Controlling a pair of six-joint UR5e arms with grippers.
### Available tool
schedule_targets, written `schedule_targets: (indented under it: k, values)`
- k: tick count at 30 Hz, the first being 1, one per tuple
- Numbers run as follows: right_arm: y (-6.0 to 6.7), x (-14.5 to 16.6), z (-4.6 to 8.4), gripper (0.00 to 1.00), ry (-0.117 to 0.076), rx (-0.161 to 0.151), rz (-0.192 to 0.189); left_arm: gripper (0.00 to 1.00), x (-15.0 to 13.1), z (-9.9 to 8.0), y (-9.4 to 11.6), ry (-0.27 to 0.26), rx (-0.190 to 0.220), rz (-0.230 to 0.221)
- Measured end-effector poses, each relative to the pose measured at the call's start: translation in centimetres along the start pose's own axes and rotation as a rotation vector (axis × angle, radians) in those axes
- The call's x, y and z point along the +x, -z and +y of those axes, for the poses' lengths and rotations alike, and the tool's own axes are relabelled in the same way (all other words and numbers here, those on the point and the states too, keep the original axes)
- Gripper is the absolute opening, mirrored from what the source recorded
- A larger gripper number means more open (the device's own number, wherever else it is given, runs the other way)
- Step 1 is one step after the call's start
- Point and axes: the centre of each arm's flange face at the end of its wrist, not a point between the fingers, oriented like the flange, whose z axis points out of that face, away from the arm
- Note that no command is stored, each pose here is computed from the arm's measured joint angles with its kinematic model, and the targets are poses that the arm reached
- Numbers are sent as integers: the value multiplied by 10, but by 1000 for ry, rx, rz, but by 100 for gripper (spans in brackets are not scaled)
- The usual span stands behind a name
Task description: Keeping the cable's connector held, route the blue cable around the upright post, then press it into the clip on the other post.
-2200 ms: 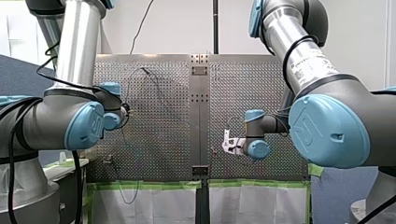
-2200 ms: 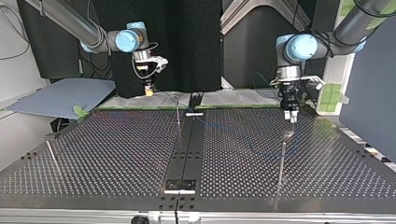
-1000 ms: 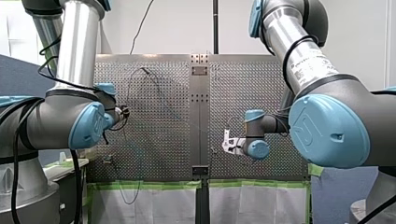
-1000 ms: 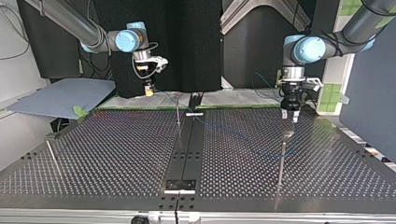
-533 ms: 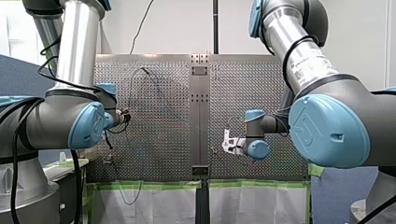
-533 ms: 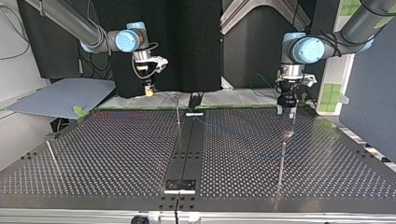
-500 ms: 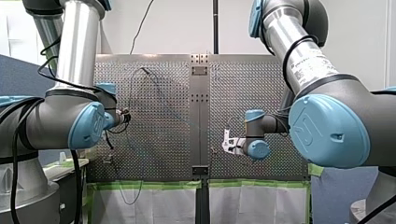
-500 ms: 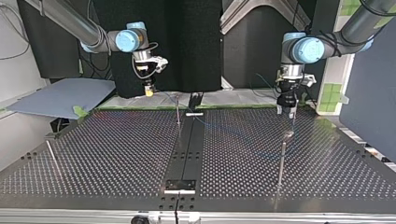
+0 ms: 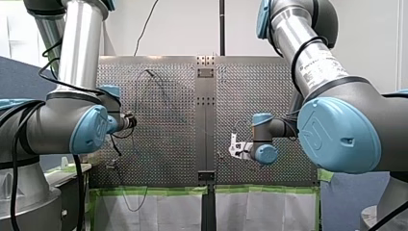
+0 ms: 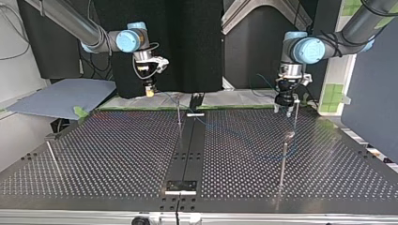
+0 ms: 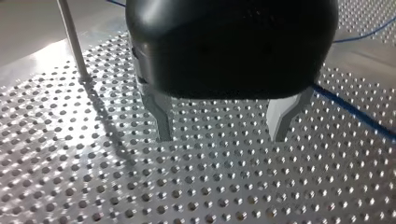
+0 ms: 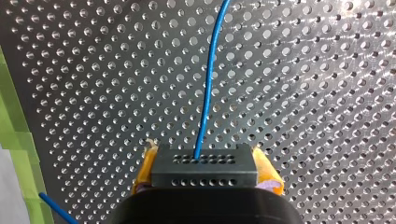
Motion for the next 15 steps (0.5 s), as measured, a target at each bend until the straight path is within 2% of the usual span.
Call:
schedule_targets:
  k: [4, 15]
  values:
    - [0, 0, 0, 0, 1, 0, -1, 100, 2, -5, 1, 37, 17, 16]
    - [0, 0, 0, 0, 0, 0, 0, 100, -1, -11, 1, 122, 39, 21]
